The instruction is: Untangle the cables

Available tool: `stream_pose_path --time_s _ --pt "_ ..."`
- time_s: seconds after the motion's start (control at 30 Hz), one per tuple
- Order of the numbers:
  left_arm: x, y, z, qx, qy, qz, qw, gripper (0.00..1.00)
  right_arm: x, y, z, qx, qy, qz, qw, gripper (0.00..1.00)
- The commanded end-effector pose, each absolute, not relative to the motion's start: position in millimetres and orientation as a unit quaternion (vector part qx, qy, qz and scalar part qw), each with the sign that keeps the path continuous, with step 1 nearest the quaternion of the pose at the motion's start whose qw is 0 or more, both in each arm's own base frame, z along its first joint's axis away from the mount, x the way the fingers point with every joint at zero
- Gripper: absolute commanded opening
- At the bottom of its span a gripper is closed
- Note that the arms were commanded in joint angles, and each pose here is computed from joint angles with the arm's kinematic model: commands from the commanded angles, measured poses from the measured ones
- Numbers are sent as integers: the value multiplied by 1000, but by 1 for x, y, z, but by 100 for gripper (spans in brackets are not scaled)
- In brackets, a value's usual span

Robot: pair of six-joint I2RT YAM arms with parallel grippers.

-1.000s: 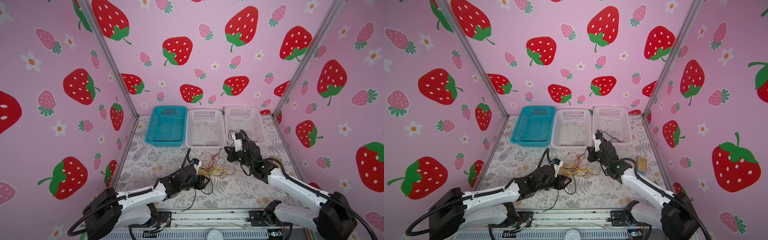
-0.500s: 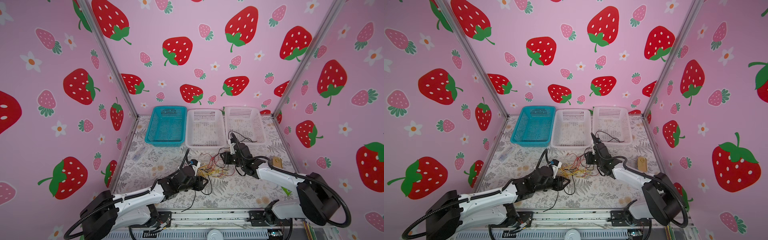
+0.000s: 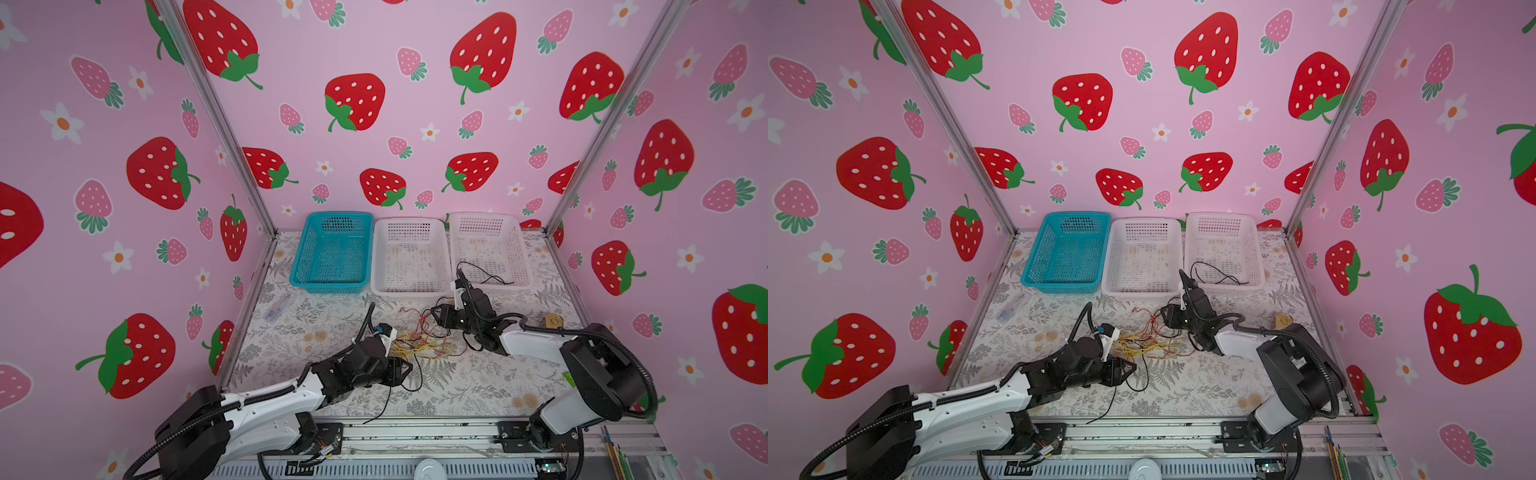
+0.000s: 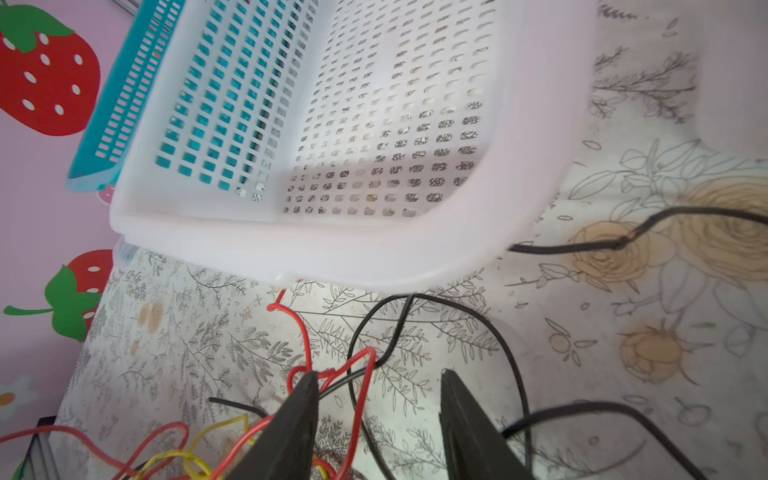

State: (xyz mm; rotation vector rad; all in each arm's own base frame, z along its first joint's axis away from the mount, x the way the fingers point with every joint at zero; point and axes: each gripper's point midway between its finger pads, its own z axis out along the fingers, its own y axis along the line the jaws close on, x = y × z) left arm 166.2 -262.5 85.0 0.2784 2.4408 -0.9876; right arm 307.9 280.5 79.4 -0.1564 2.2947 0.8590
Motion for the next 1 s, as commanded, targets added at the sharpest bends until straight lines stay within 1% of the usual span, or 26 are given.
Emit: stream_pose_path --time_s 0.0,0.1,0.2,0.33,0.5,0.63,0.77,0.93,0.97 --pt "166 -265 88 104 887 -373 251 0 318 284 79 -46 871 340 351 47" --pt "165 -266 88 106 886 -376 249 0 322 286 70 -48 877 329 347 45" --pt "164 -267 88 110 883 -380 252 0 328 287 69 -52 874 324 358 41" --pt "159 -269 87 118 882 -387 241 0 335 291 68 -68 867 321 374 38" --pt "153 -271 86 130 878 -398 233 0 337 298 76 -88 849 344 391 34" --pt "149 -268 81 134 880 -394 228 0 336 301 85 -94 836 360 402 25" --pt "146 -265 78 137 881 -393 226 0 337 295 87 -94 835 350 415 18" --pt "143 -261 76 142 882 -389 225 0 335 291 93 -101 828 350 426 5" --pt "143 -261 76 143 883 -387 225 0 333 290 93 -102 827 352 427 4"
